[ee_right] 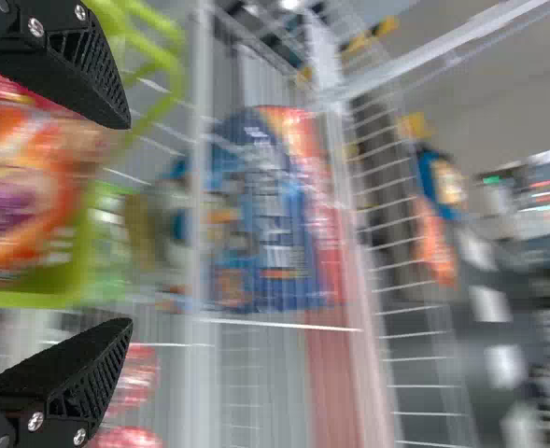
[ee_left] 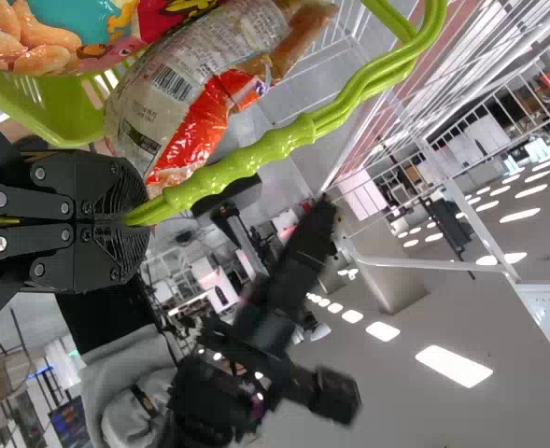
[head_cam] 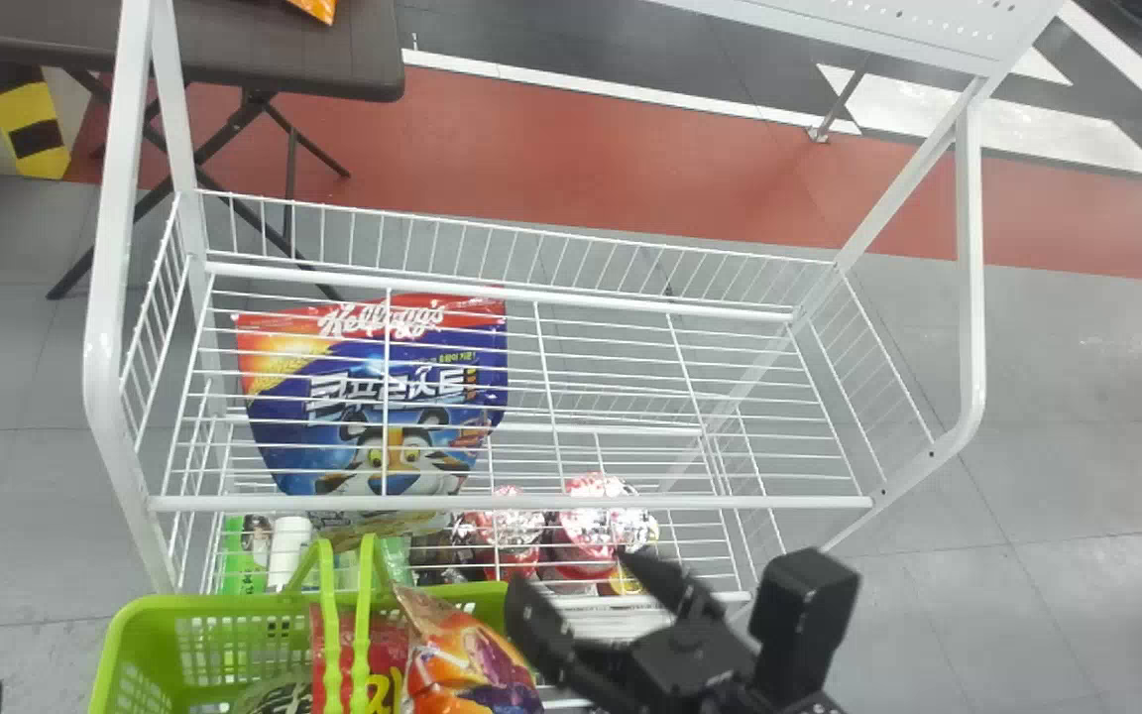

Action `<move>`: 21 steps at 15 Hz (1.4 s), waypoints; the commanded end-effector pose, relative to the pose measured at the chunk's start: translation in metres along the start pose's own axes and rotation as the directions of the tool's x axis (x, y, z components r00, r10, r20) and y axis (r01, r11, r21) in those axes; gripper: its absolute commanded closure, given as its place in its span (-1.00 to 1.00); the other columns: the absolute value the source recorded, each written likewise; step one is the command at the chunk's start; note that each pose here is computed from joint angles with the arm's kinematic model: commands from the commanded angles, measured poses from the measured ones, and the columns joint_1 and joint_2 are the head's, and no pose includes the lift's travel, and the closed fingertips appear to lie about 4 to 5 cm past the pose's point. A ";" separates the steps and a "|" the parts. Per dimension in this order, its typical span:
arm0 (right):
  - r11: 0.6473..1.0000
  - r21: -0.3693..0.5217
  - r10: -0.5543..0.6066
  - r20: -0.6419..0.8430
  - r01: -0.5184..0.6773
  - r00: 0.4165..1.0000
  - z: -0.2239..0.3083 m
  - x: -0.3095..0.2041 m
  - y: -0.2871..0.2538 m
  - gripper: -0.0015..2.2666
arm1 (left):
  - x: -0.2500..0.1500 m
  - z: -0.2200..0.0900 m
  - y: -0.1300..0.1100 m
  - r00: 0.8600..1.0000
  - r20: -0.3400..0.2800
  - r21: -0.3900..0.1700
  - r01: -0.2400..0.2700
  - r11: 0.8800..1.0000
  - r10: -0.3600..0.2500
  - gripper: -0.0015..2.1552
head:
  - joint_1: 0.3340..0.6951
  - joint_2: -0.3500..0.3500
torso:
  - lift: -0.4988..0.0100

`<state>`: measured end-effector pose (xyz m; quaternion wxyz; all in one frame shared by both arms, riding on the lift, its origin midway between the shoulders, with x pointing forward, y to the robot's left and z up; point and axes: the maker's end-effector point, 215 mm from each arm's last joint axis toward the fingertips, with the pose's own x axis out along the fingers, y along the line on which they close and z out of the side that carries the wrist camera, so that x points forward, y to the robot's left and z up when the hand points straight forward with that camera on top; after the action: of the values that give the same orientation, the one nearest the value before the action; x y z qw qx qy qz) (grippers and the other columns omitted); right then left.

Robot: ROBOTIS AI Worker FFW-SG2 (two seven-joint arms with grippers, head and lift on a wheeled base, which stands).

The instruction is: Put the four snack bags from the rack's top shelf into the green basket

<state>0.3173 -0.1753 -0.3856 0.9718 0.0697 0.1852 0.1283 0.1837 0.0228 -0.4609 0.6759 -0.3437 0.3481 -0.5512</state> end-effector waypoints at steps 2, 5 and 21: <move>0.993 -0.091 -0.050 0.300 0.081 0.953 0.089 -0.014 0.014 -0.95 | 0.001 0.000 0.001 1.000 0.000 0.000 -0.004 1.000 0.004 0.97 | 1.00 -1.00 | 0.96; 0.982 -0.064 -0.152 0.312 0.180 0.938 0.092 -0.016 0.005 -0.96 | 0.004 -0.002 0.002 1.000 -0.009 0.001 -0.012 1.000 0.012 0.97 | 1.00 -1.00 | 0.96; 0.976 -0.078 -0.175 0.278 0.203 0.944 0.085 -0.020 -0.009 -0.95 | 0.002 -0.001 0.002 1.000 -0.016 0.009 -0.011 1.000 0.011 0.97 | 1.00 -1.00 | 0.96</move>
<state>0.3329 -0.1960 -0.3024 0.9980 0.0172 0.0499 0.0338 0.1836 0.0207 -0.4633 0.6777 -0.3342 0.3531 -0.5516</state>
